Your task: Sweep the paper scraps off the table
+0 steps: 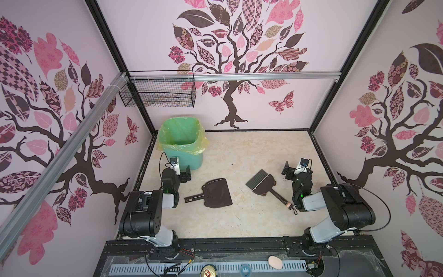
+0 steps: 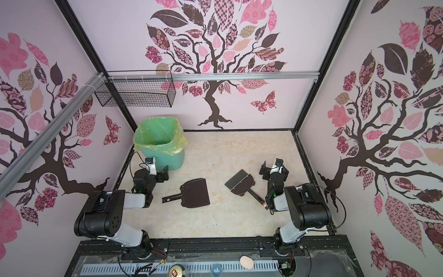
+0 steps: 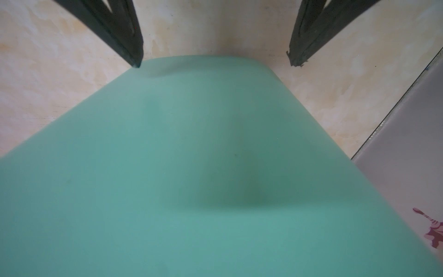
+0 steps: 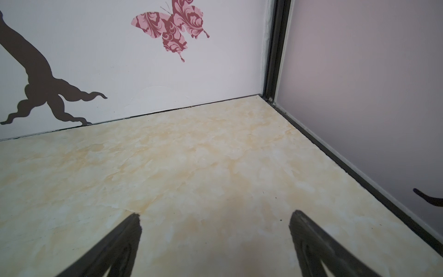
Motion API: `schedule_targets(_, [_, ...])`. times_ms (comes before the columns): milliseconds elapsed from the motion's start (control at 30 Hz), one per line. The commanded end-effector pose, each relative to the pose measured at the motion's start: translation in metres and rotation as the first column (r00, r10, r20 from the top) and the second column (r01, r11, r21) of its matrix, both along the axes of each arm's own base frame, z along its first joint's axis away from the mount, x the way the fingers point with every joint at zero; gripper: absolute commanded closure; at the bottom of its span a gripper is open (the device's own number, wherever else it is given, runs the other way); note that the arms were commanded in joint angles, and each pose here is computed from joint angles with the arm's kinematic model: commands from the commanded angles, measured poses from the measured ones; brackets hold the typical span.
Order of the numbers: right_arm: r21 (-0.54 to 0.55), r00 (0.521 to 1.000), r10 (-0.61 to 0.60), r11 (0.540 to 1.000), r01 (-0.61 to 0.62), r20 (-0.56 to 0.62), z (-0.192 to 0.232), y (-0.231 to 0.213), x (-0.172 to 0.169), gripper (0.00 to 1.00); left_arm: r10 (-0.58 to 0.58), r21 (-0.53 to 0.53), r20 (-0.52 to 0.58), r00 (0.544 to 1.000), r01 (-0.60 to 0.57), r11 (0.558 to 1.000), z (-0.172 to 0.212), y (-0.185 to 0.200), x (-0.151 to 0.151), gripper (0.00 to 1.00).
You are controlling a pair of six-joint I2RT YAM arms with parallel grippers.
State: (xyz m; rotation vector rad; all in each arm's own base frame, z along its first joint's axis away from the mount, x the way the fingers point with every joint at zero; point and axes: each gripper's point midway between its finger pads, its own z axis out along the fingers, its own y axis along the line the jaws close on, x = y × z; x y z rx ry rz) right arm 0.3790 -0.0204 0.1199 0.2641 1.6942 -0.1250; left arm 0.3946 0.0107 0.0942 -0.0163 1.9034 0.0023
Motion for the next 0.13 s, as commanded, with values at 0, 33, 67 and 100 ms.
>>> schedule_targets(0, [-0.004, 1.0, -0.014, 1.0, 0.014, -0.017, -0.0042, -0.0036, -0.0005, 0.01, 0.017, -0.001, 0.023, 1.0, -0.017, 1.0, 0.0071, 0.0025, 0.0068, 0.03])
schedule_targets(33, [-0.002, 1.0, -0.015, 1.0, 0.014, -0.018, -0.0043, -0.0035, -0.0004, 0.01, 0.02, 0.007, 0.025, 0.999, -0.021, 1.0, 0.0076, 0.0016, 0.0067, 0.03])
schedule_targets(67, [-0.003, 1.0, -0.014, 1.0, 0.014, -0.018, -0.0043, -0.0034, -0.0004, 0.0, 0.024, 0.008, 0.021, 1.0, -0.024, 1.0, 0.0061, 0.0016, 0.0059, 0.03])
schedule_targets(100, [-0.003, 1.0, -0.014, 1.0, 0.014, -0.019, -0.0046, -0.0033, -0.0009, 0.0, 0.025, 0.007, 0.024, 0.999, -0.025, 1.0, 0.0073, 0.0016, 0.0062, 0.03])
